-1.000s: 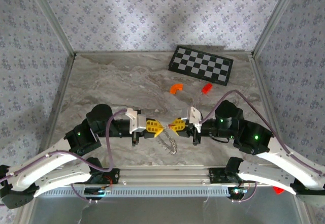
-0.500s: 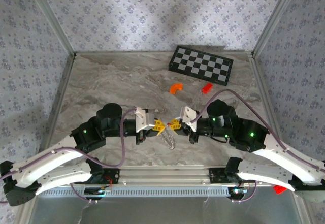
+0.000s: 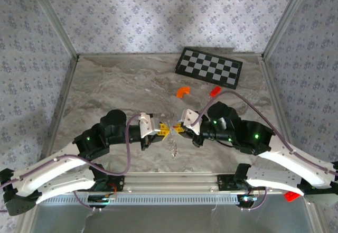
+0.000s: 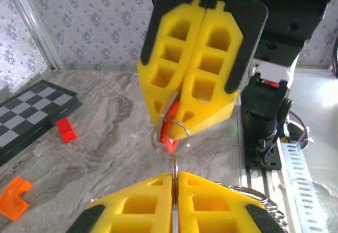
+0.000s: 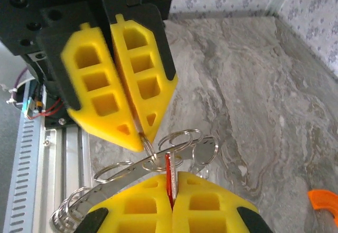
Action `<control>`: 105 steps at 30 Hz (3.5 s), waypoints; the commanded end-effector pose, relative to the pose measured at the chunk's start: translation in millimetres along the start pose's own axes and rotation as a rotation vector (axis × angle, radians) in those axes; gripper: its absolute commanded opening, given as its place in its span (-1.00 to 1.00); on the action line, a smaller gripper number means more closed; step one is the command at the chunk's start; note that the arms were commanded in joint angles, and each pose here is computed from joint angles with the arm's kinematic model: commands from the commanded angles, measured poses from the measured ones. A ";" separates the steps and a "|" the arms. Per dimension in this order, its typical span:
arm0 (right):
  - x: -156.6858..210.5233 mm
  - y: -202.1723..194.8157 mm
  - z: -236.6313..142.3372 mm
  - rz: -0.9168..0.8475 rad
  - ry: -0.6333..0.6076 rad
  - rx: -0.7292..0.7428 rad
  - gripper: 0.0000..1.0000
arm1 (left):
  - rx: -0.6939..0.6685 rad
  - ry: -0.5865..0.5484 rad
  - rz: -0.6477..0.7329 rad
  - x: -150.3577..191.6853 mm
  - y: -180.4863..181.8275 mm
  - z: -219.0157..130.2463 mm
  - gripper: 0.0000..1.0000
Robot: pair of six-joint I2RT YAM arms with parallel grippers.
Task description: Put the keys on the keyring
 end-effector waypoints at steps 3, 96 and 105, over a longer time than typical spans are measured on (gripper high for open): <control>-12.9 -11.9 -5.8 0.002 0.053 0.050 -1.00 | -0.072 -0.004 -0.052 10.9 7.3 -1.4 -0.49; 65.1 -109.4 176.8 0.537 0.384 0.059 -1.00 | -0.486 -0.136 -0.159 74.4 34.9 -59.9 0.99; 94.4 -89.6 167.7 0.597 0.405 0.060 -1.00 | -0.483 -0.138 -0.171 77.4 34.7 -59.3 0.99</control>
Point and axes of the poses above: each hand's point on the last joint's axis, 136 mm out from that joint toward the fingers, its own z axis out along the fingers, its own y axis along the line the jaws close on, x = y × z, the point moved 6 cm from there along -z, back along the fingers, and after that the axes turned 7 degrees about -z, right-handed, at the moved point
